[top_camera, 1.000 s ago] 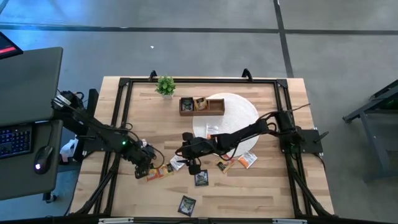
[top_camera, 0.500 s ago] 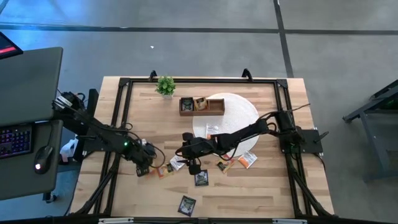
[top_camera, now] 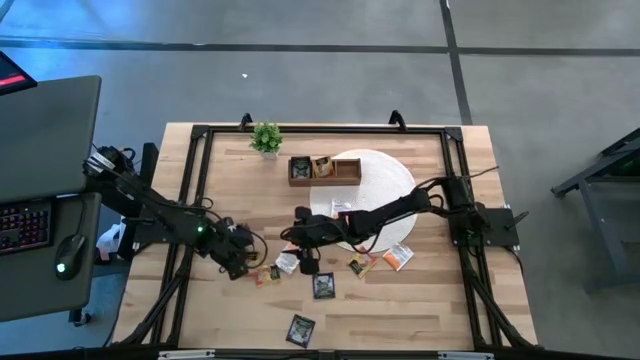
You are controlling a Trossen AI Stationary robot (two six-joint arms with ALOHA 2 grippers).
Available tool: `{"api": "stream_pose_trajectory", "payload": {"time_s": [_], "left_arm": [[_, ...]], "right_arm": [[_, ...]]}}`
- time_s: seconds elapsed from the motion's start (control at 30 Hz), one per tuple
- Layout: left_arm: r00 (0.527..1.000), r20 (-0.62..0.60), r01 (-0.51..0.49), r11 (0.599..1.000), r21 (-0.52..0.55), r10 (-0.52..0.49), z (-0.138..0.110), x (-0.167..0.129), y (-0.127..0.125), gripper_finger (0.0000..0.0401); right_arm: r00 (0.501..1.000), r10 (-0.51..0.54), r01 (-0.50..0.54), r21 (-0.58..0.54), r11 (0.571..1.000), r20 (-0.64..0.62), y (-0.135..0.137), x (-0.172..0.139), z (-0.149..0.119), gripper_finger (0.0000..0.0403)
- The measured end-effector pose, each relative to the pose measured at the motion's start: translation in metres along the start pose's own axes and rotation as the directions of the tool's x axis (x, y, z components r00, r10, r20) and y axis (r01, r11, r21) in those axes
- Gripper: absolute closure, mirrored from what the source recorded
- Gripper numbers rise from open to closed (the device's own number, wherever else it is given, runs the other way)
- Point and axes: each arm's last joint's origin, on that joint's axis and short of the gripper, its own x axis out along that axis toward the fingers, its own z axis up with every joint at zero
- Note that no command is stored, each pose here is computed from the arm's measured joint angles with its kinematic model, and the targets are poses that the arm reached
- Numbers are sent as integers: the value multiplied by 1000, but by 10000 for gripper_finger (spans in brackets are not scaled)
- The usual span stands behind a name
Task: Pick & Place Tea
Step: Put the orange tea bag into the middle section of the wooden organizer
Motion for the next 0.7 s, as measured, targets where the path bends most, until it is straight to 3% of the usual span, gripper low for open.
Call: {"api": "stream_pose_trajectory", "payload": {"time_s": [0.1,0.2,0.3,0.4,0.53,0.7], "left_arm": [[998,62,-22,1000,-9,22,3,0,0,400],[993,115,-21,999,-41,26,10,1,0,400],[988,154,-11,999,-33,15,14,1,0,401],[992,126,27,1000,13,-28,17,2,-1,400],[997,34,59,995,82,-62,16,3,2,385],[997,42,58,978,201,-68,18,4,2,314]], "right_arm": [[999,-24,23,65,998,23,-3,0,2,214],[997,-51,35,216,976,66,-9,3,3,214],[997,-47,27,302,953,61,-16,13,-10,214],[999,-33,19,330,944,37,-20,21,-23,214],[998,-25,7,329,944,50,-23,23,-23,214],[998,-11,-8,323,946,56,-22,23,-22,214]]}}
